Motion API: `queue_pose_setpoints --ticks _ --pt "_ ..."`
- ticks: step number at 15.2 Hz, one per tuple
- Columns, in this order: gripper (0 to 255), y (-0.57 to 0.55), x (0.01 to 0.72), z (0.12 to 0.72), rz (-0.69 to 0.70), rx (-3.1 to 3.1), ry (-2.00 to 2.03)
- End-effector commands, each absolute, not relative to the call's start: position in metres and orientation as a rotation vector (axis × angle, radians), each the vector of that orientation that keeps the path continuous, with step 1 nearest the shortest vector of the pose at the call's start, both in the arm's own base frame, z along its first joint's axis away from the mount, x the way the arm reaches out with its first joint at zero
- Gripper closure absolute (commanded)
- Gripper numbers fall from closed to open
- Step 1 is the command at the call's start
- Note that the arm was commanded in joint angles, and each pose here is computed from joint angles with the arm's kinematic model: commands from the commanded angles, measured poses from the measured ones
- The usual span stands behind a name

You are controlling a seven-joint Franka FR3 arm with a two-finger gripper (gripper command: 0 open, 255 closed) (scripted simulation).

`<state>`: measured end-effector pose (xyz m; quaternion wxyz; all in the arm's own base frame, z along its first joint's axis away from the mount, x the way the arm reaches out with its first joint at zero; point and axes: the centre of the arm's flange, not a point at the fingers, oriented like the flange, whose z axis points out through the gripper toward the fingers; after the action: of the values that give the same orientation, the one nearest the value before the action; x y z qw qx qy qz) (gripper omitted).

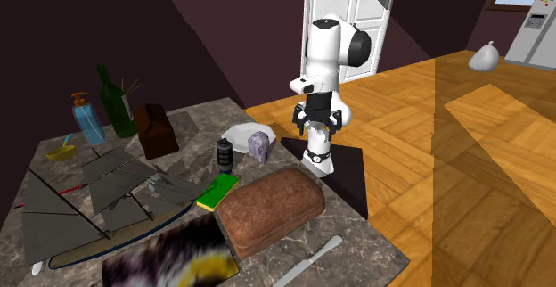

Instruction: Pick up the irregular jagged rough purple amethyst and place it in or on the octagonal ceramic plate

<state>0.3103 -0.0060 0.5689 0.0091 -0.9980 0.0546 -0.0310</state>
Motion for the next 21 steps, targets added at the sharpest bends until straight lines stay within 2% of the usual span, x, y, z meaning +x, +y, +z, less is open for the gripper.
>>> queue_pose_setpoints --ticks 1,18,21 --pt "0 -0.006 0.310 0.569 -0.097 -3.117 0.171" --pt "0 -0.211 0.344 0.486 0.454 -3.102 -0.168" --pt "0 -0.217 0.342 0.473 0.468 -3.100 -0.177"
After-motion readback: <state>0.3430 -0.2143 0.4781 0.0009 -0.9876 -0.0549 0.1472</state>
